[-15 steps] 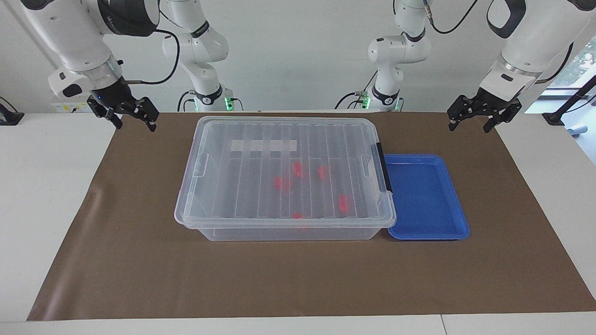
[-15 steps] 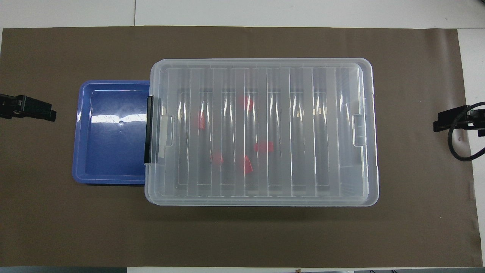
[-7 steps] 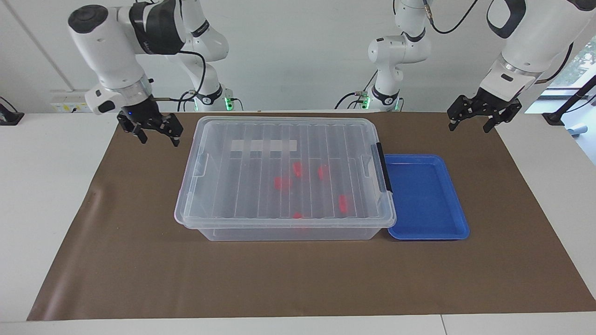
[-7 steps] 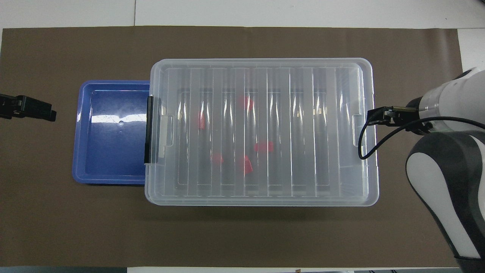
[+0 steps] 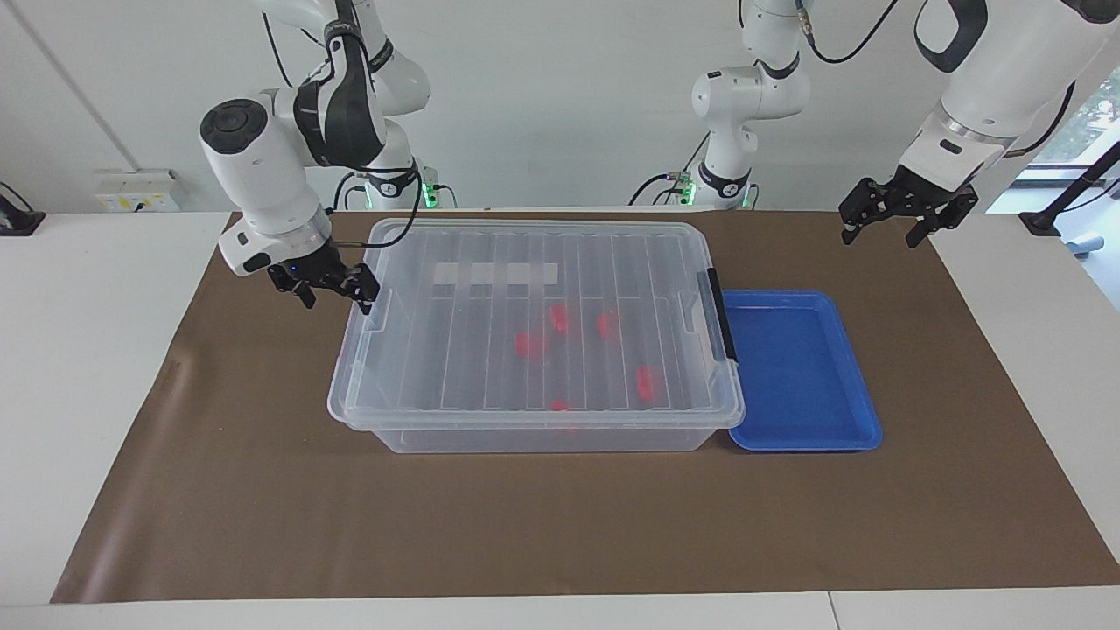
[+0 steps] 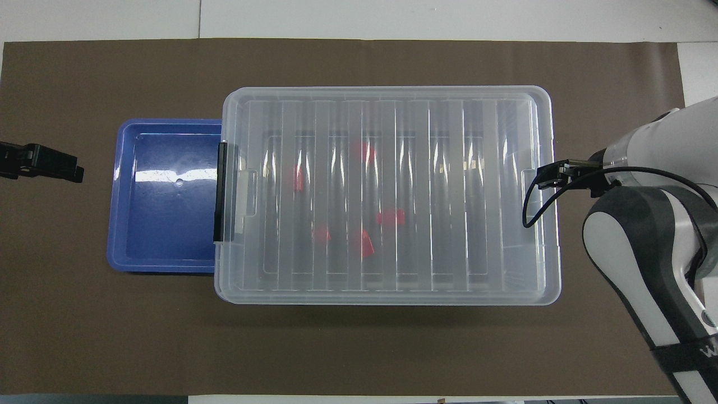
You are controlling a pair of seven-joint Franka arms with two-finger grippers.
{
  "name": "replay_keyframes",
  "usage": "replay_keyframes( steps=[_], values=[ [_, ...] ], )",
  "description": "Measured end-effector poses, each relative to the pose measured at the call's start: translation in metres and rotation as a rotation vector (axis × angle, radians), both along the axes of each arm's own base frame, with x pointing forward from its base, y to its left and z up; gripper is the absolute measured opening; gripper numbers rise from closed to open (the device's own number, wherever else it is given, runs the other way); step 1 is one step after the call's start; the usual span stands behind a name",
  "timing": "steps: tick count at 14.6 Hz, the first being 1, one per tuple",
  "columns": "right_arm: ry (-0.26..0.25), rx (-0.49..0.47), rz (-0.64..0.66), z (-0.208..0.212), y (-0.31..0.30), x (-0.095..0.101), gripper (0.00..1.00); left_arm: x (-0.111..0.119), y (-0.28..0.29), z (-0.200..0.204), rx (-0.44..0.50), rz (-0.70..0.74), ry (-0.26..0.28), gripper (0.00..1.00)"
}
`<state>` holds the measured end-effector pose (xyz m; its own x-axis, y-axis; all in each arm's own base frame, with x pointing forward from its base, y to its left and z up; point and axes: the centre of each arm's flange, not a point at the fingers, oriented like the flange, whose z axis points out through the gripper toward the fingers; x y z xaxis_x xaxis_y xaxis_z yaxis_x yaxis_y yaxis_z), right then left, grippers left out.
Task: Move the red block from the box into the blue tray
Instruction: 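Reach the right gripper to the lid edge farthest from the tray, then slide the clear lid away from the tray with the right gripper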
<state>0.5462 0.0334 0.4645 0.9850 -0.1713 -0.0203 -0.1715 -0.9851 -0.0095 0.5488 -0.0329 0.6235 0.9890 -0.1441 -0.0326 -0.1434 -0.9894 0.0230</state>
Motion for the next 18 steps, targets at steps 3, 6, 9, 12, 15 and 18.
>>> replay_keyframes(
  steps=[3,6,9,12,15,18],
  values=[
    [-0.001,0.002,0.013,-0.007,-0.014,-0.002,1.00,-0.001,0.000,0.000,0.000,0.000,0.002,1.00],
    [-0.009,0.003,0.030,-0.012,-0.041,-0.004,1.00,-0.002,0.000,-0.001,0.000,0.000,0.003,1.00],
    [-0.009,0.003,0.027,-0.013,-0.056,-0.005,1.00,-0.003,0.000,0.000,0.000,0.000,0.001,1.00],
    [-0.013,0.004,0.062,-0.012,-0.076,-0.006,1.00,-0.003,0.000,0.001,0.000,0.000,0.000,1.00],
    [-0.018,0.004,0.084,-0.012,-0.111,-0.010,1.00,-0.003,-0.001,0.000,0.001,-0.001,0.001,1.00],
    [-0.022,0.005,0.099,-0.011,-0.143,-0.015,1.00,-0.003,-0.004,0.000,0.001,-0.007,0.002,1.00]
  ],
)
